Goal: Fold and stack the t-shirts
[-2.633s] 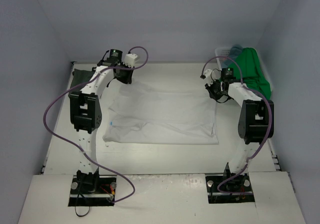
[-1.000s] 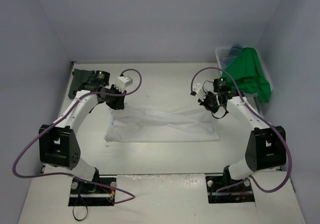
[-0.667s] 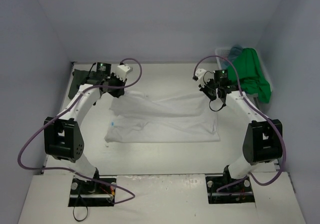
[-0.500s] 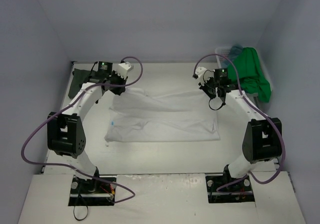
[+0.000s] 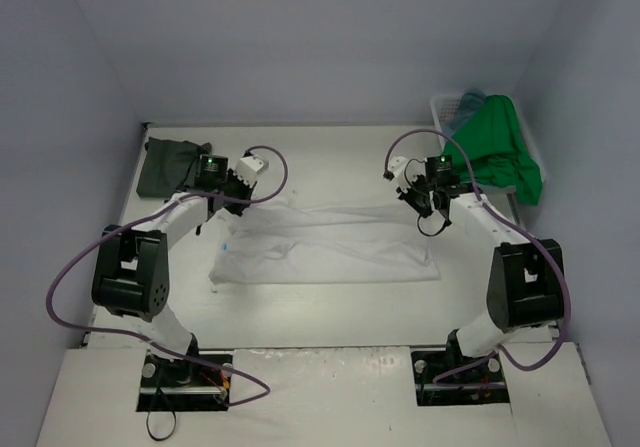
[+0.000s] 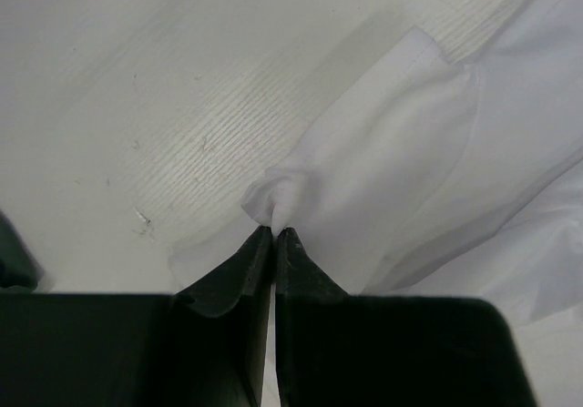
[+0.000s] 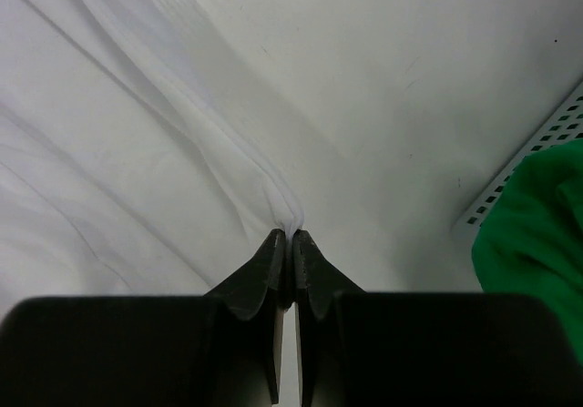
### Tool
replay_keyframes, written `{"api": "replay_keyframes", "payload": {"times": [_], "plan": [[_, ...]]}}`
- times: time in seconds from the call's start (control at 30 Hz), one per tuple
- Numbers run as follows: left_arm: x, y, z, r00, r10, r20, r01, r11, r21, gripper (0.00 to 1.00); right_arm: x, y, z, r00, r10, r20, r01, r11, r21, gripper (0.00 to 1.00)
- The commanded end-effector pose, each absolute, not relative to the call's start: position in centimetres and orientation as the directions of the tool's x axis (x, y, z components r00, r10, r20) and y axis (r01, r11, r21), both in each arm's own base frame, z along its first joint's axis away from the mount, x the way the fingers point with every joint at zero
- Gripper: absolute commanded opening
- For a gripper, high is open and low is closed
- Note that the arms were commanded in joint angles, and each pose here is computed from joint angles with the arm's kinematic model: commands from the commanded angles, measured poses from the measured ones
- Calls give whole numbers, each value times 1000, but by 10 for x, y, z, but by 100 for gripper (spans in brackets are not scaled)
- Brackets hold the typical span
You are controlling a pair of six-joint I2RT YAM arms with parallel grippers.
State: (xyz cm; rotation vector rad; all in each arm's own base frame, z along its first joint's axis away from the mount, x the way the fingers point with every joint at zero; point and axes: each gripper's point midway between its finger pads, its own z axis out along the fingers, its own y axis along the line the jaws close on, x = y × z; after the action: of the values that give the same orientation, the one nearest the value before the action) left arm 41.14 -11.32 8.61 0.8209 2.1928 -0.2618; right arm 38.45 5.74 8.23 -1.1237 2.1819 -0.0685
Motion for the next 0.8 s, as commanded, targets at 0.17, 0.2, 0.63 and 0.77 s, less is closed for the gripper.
{"api": "replay_keyframes", "payload": {"times": [0.17,0.2,0.63,0.77], "plan": [[435,-117,204,-127,414,-901,541,791,287,0,386,54,131,-318,-726,-610,-633,641,-434,0],[433,-117,206,-120,414,-902,540,790,291,0,384,53,134,-312,-727,-612,-627,642,-442,0],[345,-141,166,-243,433,-868,751,651,115,0,332,56,112,-300,-775,-556,-719,567,-401,0],[330,-136,149,-273,462,-844,762,639,104,0,318,58,109,-295,-783,-548,-741,550,-386,0]]}}
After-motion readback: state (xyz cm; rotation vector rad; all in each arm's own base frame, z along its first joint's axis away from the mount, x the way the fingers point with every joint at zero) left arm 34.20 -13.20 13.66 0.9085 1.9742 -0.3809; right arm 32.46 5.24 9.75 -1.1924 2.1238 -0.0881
